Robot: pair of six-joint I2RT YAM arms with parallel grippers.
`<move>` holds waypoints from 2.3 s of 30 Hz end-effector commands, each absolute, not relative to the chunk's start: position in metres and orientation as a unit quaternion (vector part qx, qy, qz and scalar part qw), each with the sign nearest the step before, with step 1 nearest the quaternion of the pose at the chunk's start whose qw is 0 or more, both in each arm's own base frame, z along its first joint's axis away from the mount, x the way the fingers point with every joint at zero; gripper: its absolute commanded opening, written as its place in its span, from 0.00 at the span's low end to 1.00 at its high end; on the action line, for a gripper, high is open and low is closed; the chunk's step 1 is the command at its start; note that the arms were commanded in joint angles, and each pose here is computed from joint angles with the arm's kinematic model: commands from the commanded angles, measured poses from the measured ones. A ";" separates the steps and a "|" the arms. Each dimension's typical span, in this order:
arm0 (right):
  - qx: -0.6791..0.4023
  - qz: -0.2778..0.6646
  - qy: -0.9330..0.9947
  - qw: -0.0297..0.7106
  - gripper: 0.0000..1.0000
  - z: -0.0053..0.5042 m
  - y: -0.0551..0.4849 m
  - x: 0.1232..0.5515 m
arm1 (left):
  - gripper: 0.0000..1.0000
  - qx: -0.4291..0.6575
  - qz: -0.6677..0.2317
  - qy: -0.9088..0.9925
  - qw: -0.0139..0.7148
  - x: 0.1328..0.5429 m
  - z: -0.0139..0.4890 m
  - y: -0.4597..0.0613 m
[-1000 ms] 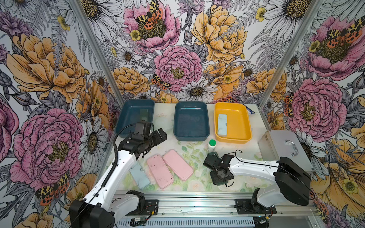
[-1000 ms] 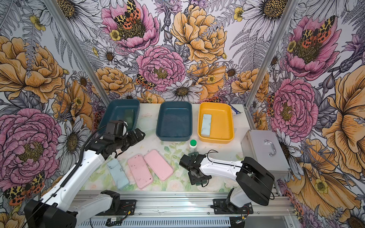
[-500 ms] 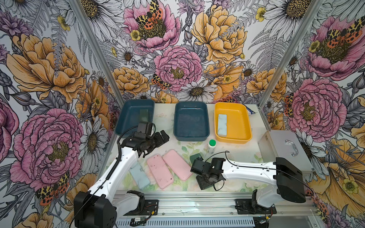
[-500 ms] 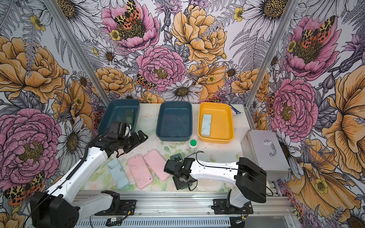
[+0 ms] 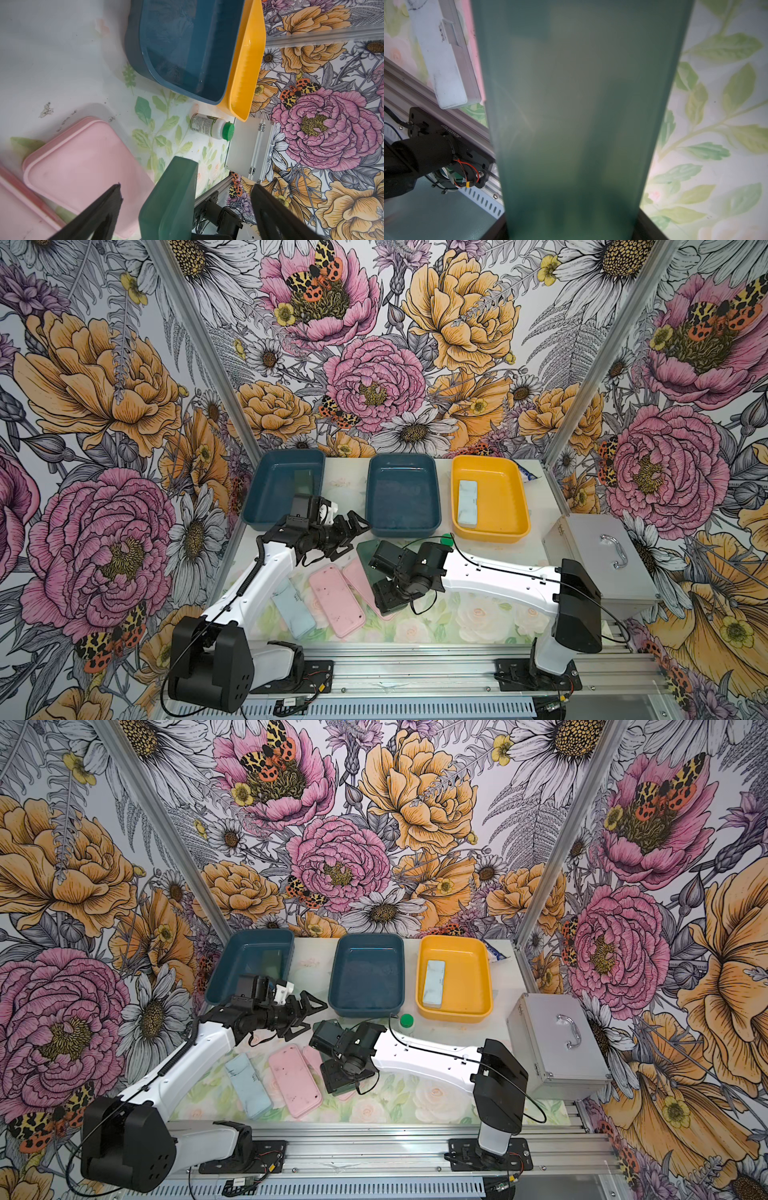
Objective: Place the pencil cases by color into the storage box
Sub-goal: Pick up the pencil case from the center of the board, then place the pencil case at the storage box.
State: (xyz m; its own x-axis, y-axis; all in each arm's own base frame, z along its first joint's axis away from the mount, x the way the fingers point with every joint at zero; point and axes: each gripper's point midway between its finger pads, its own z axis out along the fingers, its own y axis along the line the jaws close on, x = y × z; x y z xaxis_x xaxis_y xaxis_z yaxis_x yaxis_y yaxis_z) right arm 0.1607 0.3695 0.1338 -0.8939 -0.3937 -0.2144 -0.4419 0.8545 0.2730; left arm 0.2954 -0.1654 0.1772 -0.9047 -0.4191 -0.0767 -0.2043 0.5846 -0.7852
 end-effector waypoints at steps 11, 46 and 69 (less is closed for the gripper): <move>-0.224 0.222 0.946 0.077 0.58 0.164 0.395 0.189 | 0.83 -0.134 -0.484 0.857 0.113 0.288 0.184 -0.176; -0.232 0.310 0.922 0.022 0.87 0.207 0.403 0.188 | 0.22 -0.104 -0.496 0.854 0.114 0.298 0.180 -0.175; -0.207 0.265 0.942 0.018 0.99 0.190 0.340 0.159 | 0.17 -0.236 -0.431 0.833 0.254 0.467 0.236 -0.026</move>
State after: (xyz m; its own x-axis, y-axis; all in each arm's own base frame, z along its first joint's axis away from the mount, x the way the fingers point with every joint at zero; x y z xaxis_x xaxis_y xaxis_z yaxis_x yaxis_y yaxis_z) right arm 0.1577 0.3444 0.1875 -0.9068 -0.4018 -0.1279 -0.4093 0.7656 0.4963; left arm 0.4492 -0.0452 0.2277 -0.7816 -0.5996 -0.1721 -0.1741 0.4747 -0.8628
